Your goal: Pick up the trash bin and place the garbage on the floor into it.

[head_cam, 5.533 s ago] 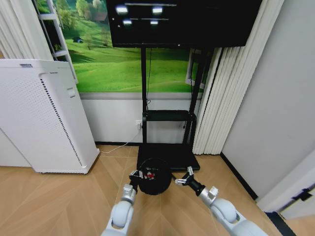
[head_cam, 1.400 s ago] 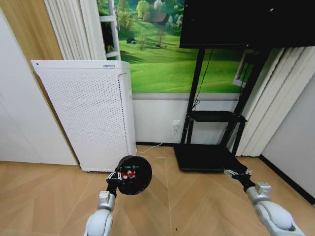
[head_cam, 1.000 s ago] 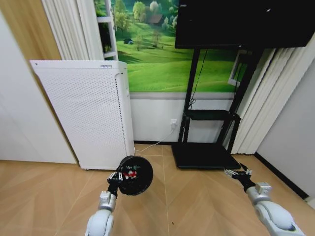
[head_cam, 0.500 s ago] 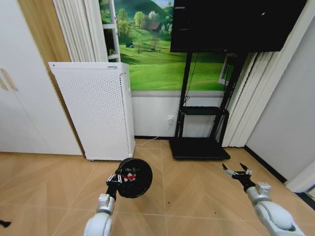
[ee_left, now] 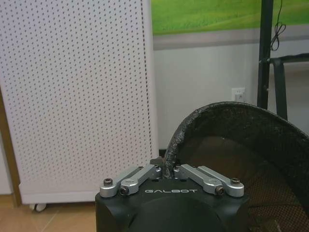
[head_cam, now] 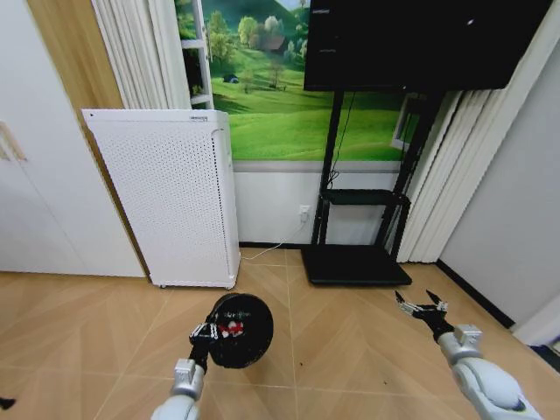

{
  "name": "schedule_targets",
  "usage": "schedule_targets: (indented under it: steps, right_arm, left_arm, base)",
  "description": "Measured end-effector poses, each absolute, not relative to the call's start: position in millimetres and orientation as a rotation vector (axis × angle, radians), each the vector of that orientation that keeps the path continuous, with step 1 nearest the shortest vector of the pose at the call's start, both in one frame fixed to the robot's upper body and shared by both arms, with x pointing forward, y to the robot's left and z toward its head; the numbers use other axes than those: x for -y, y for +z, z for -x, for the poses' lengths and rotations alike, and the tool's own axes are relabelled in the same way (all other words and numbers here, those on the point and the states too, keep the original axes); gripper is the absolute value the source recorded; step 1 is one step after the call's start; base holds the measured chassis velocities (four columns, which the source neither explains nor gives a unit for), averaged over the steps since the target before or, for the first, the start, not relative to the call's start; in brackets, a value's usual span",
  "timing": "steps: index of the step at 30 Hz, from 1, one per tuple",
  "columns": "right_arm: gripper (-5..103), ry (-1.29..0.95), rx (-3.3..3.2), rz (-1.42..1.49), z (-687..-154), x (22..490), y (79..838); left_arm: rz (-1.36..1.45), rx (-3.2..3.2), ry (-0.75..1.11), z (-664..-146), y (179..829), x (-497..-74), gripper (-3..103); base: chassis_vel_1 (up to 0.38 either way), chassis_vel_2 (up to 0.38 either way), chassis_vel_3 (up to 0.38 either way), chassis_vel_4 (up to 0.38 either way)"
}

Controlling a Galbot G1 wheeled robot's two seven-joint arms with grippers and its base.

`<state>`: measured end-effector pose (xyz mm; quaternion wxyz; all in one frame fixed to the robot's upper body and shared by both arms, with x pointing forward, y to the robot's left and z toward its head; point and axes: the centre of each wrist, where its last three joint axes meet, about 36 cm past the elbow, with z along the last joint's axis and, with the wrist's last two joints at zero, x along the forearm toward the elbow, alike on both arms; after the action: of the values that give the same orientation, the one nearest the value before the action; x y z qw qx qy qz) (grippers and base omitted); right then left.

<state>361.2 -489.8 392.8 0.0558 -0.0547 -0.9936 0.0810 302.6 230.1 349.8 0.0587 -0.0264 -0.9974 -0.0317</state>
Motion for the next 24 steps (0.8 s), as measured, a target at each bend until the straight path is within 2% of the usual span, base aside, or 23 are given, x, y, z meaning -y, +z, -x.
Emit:
schedule_targets:
  steps: [10, 13, 16, 24]
  right_arm:
    - [100, 0.246, 3.015, 0.166, -361.2, 489.8, 392.8]
    - [100, 0.246, 3.015, 0.166, -361.2, 489.8, 392.8]
    - [100, 0.246, 3.015, 0.166, -361.2, 489.8, 392.8]
    - [100, 0.246, 3.015, 0.166, -361.2, 489.8, 392.8]
  left_arm:
    - [-0.007, 2.85, 0.075, -280.0, 353.5, -252.3, 4]
    - [-0.012, 2.793, 0.287, -270.1, 351.3, -253.2, 4]
    - [-0.023, 2.757, 0.345, -266.7, 346.5, -251.9, 4]
    - [-0.105, 2.661, 0.356, -254.1, 332.3, -257.1, 4]
  base:
    - [0.0, 0.0, 0.0, 0.0]
    - [0.0, 0.0, 0.0, 0.0]
    - [0.0, 0.0, 0.0, 0.0]
    - [0.0, 0.0, 0.0, 0.0]
